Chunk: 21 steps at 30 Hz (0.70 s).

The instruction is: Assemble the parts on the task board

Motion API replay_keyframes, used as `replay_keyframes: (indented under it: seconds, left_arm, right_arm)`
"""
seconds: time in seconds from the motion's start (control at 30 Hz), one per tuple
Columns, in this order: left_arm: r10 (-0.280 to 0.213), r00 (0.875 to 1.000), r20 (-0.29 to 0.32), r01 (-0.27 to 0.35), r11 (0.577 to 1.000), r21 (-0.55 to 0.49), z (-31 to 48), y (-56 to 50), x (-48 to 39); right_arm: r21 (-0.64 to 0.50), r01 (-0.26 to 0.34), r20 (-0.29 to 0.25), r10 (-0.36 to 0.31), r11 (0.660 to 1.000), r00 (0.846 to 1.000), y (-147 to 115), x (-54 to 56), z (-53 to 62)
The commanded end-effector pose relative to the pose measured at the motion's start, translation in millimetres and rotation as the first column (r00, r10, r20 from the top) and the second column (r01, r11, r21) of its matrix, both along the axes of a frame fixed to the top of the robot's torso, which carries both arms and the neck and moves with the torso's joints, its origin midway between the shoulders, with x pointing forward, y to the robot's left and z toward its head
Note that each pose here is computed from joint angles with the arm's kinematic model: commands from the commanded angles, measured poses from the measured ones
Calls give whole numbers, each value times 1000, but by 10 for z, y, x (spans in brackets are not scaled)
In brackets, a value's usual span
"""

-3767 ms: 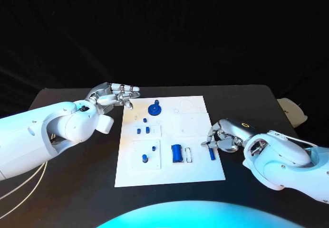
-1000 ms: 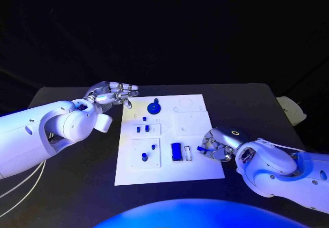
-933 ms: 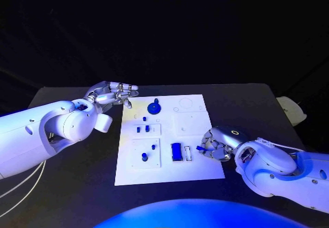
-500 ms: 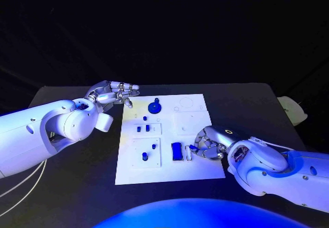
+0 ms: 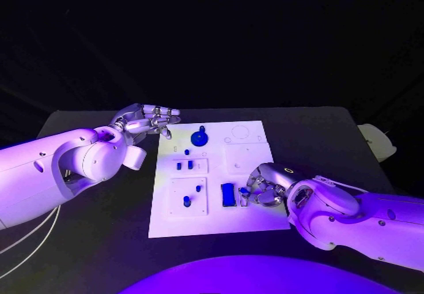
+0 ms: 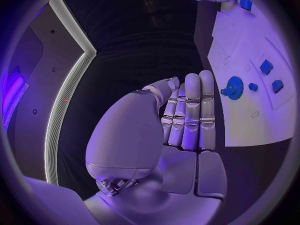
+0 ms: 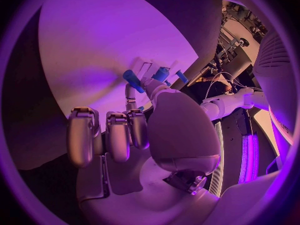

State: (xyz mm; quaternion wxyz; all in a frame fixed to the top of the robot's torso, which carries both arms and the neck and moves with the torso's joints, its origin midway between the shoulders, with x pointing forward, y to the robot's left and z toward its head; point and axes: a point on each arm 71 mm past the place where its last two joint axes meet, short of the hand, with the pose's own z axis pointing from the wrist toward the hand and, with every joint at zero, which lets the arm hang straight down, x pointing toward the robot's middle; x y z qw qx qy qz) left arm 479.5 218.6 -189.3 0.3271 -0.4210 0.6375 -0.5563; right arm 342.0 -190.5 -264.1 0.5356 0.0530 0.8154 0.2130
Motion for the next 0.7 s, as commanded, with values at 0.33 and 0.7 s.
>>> replay_keyframes:
  seconds: [0.33,0.7]
  left_arm:
    - [-22,1000,0,22,1000,-6,8,-20,-6]
    - [-26,1000,2,26,1000,-4,11,-25,-12]
  right_arm:
    - [-24,-16,-46,15,1000,999,32,3,-53]
    - [-46,-30,-49,28,998,998,40,8,-66]
